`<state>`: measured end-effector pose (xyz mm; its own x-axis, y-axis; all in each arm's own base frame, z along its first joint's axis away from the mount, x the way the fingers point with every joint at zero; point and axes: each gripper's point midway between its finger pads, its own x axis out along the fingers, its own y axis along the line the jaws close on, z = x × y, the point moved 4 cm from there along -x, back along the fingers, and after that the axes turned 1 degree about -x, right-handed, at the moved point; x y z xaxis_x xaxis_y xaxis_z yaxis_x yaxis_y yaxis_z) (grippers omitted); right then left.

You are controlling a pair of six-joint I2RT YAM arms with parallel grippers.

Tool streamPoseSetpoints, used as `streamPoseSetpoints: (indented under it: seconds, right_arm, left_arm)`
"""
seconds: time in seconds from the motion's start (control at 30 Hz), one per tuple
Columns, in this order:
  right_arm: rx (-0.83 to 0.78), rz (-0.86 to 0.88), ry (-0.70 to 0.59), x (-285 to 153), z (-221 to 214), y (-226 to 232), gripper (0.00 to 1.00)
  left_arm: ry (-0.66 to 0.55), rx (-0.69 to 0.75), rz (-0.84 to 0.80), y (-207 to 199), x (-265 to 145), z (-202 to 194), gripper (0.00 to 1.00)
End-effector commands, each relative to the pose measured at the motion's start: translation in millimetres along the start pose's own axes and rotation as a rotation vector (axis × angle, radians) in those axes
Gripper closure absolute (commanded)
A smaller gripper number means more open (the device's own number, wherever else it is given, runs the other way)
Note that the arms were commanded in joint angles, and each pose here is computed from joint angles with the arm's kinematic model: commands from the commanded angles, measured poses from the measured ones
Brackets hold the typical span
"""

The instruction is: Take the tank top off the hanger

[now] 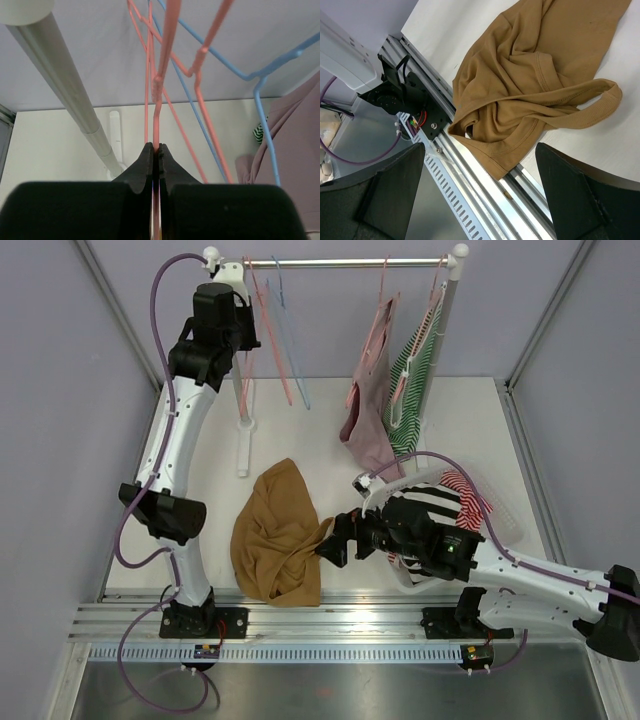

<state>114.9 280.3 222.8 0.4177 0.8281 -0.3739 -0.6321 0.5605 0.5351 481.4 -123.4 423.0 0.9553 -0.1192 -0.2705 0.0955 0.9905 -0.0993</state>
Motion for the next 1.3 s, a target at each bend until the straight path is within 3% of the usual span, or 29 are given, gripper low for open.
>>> streamPoseSetpoints:
  seconds: [0.0, 0.07, 0.1, 0.3, 0.33, 0.5, 0.53, 0.63, 0.7, 0.73, 0.77, 0.83, 0.9, 1.07, 1.13, 1.23, 1.27]
  right_arm:
    - [-0.027, 0.08, -0.034, 9.2, 14.3, 18.2, 0.01]
    - [-0.027, 0.089, -0.026, 13.8, 13.6, 19.7, 0.0]
    - [-0.028, 0.086, -0.013, 18.3, 11.5, 18.9, 0.01]
    - [-0.071, 0.035, -0.004, 38.7, 15.7, 13.6, 0.01]
    - [-0.092, 0.022, -0.002, 41.9, 17.0, 12.5, 0.01]
    - [-0.188, -0.062, 0.039, 75.8, 30.6, 8.7, 0.01]
    - [-0.212, -0.093, 0.068, 80.5, 28.6, 3.9, 0.01]
    - [-0.239, -0.142, 0.119, 105.1, 25.6, -2.1, 0.0]
    - [-0.245, -0.164, 0.161, 122.8, 17.0, -7.0, 0.01]
    - [-0.254, -0.165, 0.177, 128.0, 13.7, -7.0, 0.0]
    - [-0.264, -0.17, 0.202, 139.1, 6.2, -7.3, 0.0]
    - [-0.295, -0.202, 0.235, 148.9, -3.6, -11.2, 0.0]
    - [-0.32, -0.221, 0.312, 162.4, -21.8, -15.0, 0.01]
    - [-0.34, -0.274, 0.457, 184.7, -66.2, -26.2, 0.0]
    - [-0.374, -0.311, 0.503, 188.9, -85.0, -30.4, 0.01]
    - [-0.413, -0.402, 0.504, 189.1, -95.5, -45.0, 0.01]
    - [-0.415, -0.412, 0.501, 187.8, -97.1, -47.2, 0.05]
  left_arm:
    - [-0.043, -0.01, -0.038, -6.0, -18.9, 17.0, 1.0]
    - [-0.055, -0.013, -0.039, -6.0, -23.9, 21.6, 1.0]
    - [-0.055, -0.015, -0.041, -6.1, -24.7, 21.6, 0.95]
    - [-0.067, -0.025, -0.055, -7.4, -43.9, 30.0, 0.54]
    - [-0.076, -0.028, -0.046, -5.3, -52.3, 34.1, 0.41]
    - [-0.043, -0.043, 0.025, 9.7, -89.7, 30.0, 0.13]
    - [-0.067, -0.061, 0.046, 15.1, -109.5, 36.8, 0.01]
    - [-0.005, -0.103, 0.094, 26.5, -131.1, 15.4, 0.01]
    - [-0.024, -0.144, 0.092, 31.6, -165.6, 10.7, 0.01]
    - [0.05, -0.142, 0.101, 33.8, -161.0, -19.5, 0.01]
    - [-0.019, -0.168, 0.08, 36.3, -191.1, -13.2, 0.01]
    - [0.04, -0.172, 0.06, 37.4, -194.9, -52.3, 0.01]
    - [-0.013, -0.187, 0.031, 40.1, -219.8, -60.3, 0.01]
    - [0.066, -0.154, 0.045, 51.3, -226.6, -129.9, 0.01]
    - [0.026, -0.149, 0.053, 57.0, -234.4, -141.9, 0.01]
    - [0.052, -0.128, 0.088, 66.6, -236.1, -174.3, 0.01]
    - [0.055, -0.128, 0.103, 69.3, -237.7, -178.7, 0.01]
